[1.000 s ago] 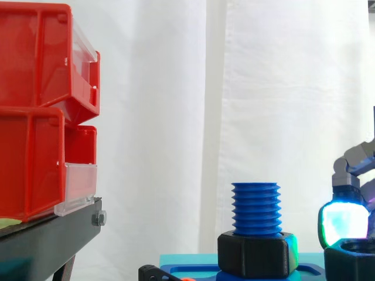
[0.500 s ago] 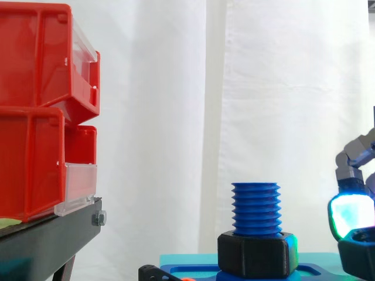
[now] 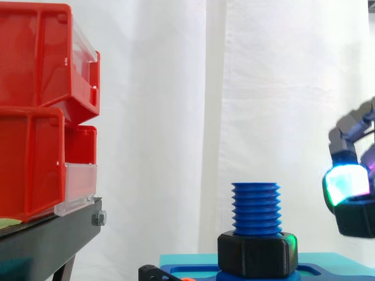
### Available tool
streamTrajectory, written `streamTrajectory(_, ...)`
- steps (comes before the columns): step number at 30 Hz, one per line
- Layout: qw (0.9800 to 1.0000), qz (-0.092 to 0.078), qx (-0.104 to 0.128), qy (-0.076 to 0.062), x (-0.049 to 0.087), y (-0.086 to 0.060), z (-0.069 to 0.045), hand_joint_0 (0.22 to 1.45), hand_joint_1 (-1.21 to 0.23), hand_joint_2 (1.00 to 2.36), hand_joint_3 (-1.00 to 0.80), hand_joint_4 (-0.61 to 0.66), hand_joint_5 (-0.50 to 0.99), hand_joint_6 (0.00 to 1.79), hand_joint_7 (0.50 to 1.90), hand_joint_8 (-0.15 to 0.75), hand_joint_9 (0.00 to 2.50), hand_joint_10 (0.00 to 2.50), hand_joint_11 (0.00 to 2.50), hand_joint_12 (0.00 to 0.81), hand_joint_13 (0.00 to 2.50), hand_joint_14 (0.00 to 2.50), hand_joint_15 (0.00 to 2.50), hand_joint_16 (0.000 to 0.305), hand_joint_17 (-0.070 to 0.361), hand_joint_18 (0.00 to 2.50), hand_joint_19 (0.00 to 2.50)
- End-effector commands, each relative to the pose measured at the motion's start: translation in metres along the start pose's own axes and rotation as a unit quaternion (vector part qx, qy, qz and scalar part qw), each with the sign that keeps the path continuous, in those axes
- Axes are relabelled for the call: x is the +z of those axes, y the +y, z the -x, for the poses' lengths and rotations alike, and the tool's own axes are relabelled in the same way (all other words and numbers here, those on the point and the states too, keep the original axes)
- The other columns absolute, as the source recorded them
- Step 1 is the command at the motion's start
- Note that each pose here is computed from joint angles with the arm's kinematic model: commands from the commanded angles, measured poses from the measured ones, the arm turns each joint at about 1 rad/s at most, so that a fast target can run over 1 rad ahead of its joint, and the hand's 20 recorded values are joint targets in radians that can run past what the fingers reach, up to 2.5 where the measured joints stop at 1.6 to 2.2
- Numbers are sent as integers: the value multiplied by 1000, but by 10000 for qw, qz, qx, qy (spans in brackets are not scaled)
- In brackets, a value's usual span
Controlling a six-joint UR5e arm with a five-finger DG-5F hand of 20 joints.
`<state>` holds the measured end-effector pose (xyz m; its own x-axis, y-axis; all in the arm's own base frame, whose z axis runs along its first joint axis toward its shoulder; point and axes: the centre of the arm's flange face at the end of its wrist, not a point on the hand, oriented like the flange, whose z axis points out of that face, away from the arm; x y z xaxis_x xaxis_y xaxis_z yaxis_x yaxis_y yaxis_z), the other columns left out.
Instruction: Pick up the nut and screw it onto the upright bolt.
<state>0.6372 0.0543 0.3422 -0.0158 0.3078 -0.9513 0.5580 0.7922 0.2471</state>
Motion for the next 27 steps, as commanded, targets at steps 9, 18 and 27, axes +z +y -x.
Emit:
streamTrajectory(9,9997,173,198,-28,7,11,30,595,-739,1000,-500,304,-149,501,1280,359,753,9,293,513,675,0,43,54,122,685,314)
streamTrajectory(18,9988,264,394,-131,19,10,46,594,-737,1000,-500,305,-148,501,1277,357,763,9,301,491,665,0,39,52,117,648,296)
streamTrajectory(27,9926,878,726,-432,36,25,52,592,-734,1000,-500,310,-148,501,1275,354,766,10,308,477,657,0,39,51,115,626,284)
